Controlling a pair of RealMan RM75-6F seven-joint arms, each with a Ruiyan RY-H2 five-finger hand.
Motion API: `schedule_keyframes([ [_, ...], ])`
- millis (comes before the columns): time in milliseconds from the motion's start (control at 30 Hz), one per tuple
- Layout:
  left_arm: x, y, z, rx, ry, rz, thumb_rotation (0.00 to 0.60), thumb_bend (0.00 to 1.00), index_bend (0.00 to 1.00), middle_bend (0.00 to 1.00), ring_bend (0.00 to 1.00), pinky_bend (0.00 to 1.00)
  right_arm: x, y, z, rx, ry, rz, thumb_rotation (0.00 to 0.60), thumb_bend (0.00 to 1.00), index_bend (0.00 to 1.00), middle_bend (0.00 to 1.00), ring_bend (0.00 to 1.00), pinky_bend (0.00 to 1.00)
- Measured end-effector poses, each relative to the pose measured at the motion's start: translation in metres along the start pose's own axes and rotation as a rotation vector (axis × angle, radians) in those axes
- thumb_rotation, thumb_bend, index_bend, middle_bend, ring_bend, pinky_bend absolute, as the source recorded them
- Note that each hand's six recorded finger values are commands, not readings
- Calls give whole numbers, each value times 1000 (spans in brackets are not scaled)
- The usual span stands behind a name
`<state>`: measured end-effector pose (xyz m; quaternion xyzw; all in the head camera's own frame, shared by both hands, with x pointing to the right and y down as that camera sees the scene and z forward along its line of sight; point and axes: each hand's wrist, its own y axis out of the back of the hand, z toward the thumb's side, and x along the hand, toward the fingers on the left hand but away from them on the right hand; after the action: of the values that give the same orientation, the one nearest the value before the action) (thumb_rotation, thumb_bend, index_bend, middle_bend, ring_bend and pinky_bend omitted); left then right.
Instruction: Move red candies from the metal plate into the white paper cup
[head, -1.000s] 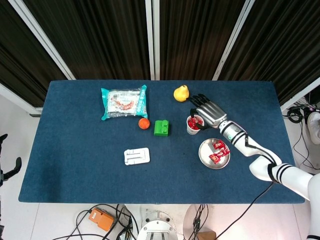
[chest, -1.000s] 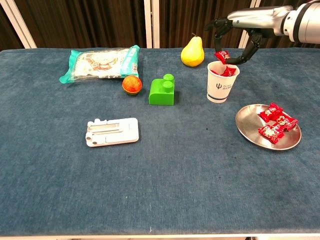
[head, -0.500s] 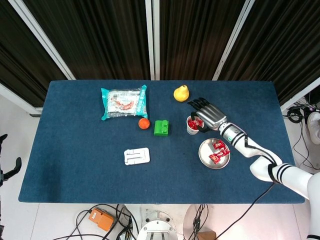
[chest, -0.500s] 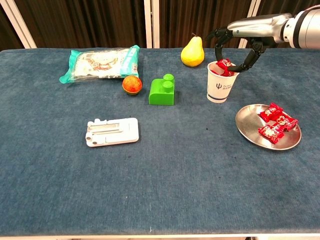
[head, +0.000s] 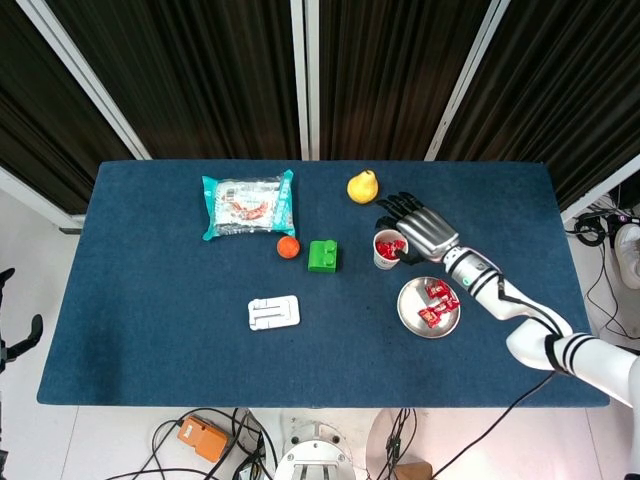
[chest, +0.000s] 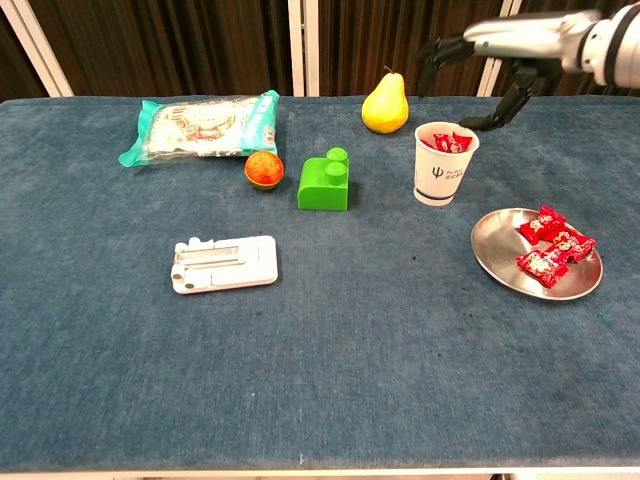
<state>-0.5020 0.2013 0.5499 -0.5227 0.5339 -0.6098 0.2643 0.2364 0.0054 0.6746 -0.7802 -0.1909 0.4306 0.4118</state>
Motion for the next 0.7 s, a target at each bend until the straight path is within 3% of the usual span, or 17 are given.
schedule_keyframes([
  [233, 0, -1, 1, 0, -3, -3, 600, 348, 118, 0, 0, 0, 53, 4, 5, 17, 4, -25, 600, 434, 312, 94, 0, 0],
  [467, 0, -2, 3, 2, -7, -7, 600, 348, 119, 0, 0, 0, 117, -27, -6, 73, -76, 104, 600, 420, 321, 94, 0, 0],
  [700, 0, -2, 2, 2, -4, -4, 600, 348, 119, 0, 0, 0, 125, -49, -25, 88, -133, 204, 600, 420, 330, 94, 0, 0],
])
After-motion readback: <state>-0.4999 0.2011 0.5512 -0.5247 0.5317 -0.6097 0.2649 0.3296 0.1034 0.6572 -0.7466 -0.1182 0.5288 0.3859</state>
